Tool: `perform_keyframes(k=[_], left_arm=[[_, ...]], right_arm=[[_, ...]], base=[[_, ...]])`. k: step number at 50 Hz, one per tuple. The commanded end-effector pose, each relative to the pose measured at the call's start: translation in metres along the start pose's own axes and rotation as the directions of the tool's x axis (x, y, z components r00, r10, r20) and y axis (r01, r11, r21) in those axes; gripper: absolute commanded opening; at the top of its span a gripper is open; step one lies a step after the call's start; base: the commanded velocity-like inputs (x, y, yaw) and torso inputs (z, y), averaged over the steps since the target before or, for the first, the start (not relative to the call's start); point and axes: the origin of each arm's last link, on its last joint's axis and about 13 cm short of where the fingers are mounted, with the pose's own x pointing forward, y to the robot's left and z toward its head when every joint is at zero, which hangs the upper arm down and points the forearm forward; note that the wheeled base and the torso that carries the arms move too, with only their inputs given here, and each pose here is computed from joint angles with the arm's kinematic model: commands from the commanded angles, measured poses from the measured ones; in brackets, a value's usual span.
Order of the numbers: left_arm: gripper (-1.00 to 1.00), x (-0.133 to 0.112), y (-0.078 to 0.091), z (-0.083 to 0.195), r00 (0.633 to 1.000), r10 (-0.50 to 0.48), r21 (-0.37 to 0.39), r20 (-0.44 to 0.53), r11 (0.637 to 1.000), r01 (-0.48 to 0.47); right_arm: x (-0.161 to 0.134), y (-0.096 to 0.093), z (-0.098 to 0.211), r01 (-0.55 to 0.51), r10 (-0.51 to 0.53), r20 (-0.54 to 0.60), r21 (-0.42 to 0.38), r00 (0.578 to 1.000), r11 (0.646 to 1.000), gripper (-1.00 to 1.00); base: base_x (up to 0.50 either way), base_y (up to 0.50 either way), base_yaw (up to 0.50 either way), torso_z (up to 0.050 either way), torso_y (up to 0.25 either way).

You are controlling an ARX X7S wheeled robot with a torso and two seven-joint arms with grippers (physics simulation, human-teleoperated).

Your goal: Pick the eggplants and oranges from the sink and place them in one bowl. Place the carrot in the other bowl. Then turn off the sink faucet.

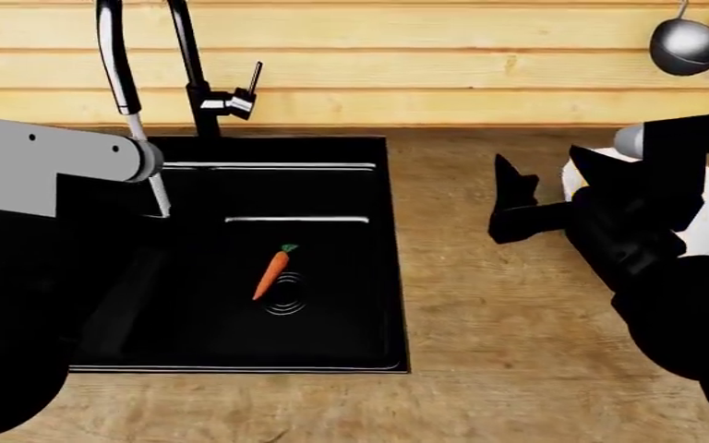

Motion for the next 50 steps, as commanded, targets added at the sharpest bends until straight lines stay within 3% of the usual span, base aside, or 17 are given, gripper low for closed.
perform_keyframes(k=[1,38,50], left_arm=[[1.0,0.0,0.0,0.0,1.0,-0.001,-0.001,0.001,1.0,0.001],[1.0,-0.005,-0.004,-0.001,0.999,-0.036,0.035,-0.007,0.999,0.036],[1.0,0.006,-0.002,-0.007,0.999,-0.006,0.02,-0.046,1.0,0.007]], right_arm=[[0.0,0.0,-0.002,0.007,-0.007,-0.001,0.0,1.0,1.0,1.0],[0.006,-0.003,-0.007,0.024,-0.024,-0.03,0.019,0.999,1.0,1.0],[0.0,0.001,-0.003,0.018,-0.018,-0.018,-0.002,1.0,1.0,1.0]], base=[[0.14,0.5,0.0,0.0,0.0],[0.03,0.01,0.0,0.0,0.0],[0.0,0.0,0.0,0.0,0.0]])
